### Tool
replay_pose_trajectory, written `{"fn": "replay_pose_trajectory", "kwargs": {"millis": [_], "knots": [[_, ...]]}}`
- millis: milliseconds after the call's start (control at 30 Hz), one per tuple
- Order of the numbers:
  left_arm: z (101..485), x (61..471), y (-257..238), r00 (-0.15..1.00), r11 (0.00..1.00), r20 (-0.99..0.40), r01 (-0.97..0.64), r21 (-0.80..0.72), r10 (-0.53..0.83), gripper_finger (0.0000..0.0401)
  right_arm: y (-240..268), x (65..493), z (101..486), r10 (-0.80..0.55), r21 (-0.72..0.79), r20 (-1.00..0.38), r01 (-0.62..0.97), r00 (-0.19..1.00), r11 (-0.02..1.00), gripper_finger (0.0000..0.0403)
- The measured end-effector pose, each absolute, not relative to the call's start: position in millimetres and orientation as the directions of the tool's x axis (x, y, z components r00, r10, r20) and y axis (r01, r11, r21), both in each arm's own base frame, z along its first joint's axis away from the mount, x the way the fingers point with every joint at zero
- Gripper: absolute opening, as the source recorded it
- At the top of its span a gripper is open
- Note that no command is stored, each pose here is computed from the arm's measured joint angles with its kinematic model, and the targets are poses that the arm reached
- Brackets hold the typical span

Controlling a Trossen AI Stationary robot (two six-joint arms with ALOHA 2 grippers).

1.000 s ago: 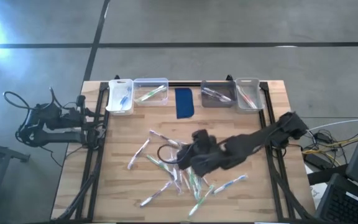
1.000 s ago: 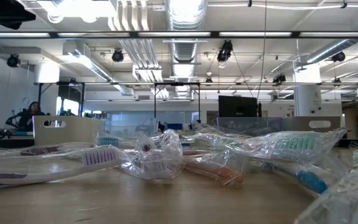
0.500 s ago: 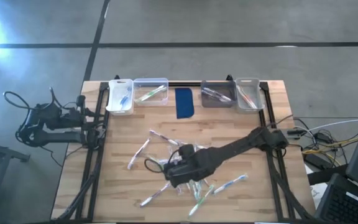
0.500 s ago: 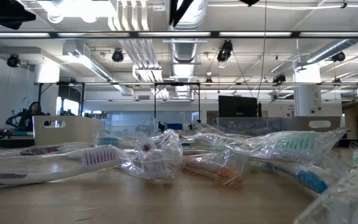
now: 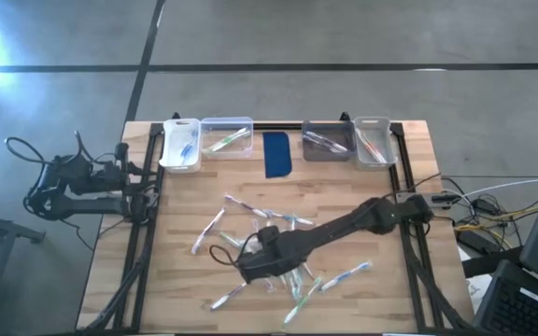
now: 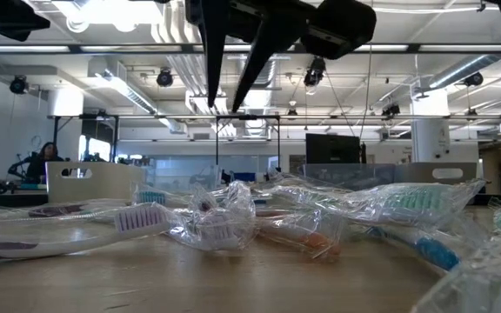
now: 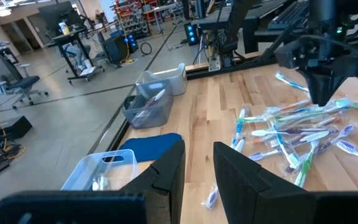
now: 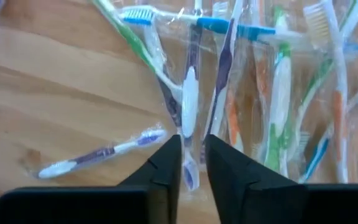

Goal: Pick & Place Toothbrushes
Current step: Put the purple toothbrush into the black bin

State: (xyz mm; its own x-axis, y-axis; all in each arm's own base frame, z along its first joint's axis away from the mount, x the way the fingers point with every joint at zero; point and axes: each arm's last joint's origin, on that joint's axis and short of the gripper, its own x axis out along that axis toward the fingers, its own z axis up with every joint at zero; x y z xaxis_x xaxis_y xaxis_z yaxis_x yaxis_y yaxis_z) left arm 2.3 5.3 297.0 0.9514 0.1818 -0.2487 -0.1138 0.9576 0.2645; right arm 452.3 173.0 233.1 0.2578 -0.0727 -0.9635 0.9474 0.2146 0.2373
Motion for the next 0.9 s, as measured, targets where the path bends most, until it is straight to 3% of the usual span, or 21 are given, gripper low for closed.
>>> {"fn": "replay_pose_trajectory", "kwargs": {"millis": [233, 400, 667, 900], "knots": [[297, 2, 5, 0.951, 0.958, -0.249, -0.114, 0.265, 0.182, 0.0090, 156, 456, 216, -0.105, 0.174, -0.974, 0.963, 0.198, 0.206, 0.0138], [297, 2, 5, 0.951, 0.958, -0.249, -0.114, 0.265, 0.182, 0.0090, 150, 456, 204, -0.117, 0.142, -0.979, 0.973, 0.164, 0.180, 0.0162], [297, 2, 5, 0.951, 0.958, -0.249, -0.114, 0.265, 0.182, 0.0090, 150, 461, 188, -0.100, 0.185, -0.974, 0.969, 0.203, 0.164, 0.0176], [297, 2, 5, 0.951, 0.958, -0.249, -0.114, 0.265, 0.182, 0.0090, 148, 460, 172, -0.103, 0.176, -0.976, 0.972, 0.193, 0.158, 0.0159]]}}
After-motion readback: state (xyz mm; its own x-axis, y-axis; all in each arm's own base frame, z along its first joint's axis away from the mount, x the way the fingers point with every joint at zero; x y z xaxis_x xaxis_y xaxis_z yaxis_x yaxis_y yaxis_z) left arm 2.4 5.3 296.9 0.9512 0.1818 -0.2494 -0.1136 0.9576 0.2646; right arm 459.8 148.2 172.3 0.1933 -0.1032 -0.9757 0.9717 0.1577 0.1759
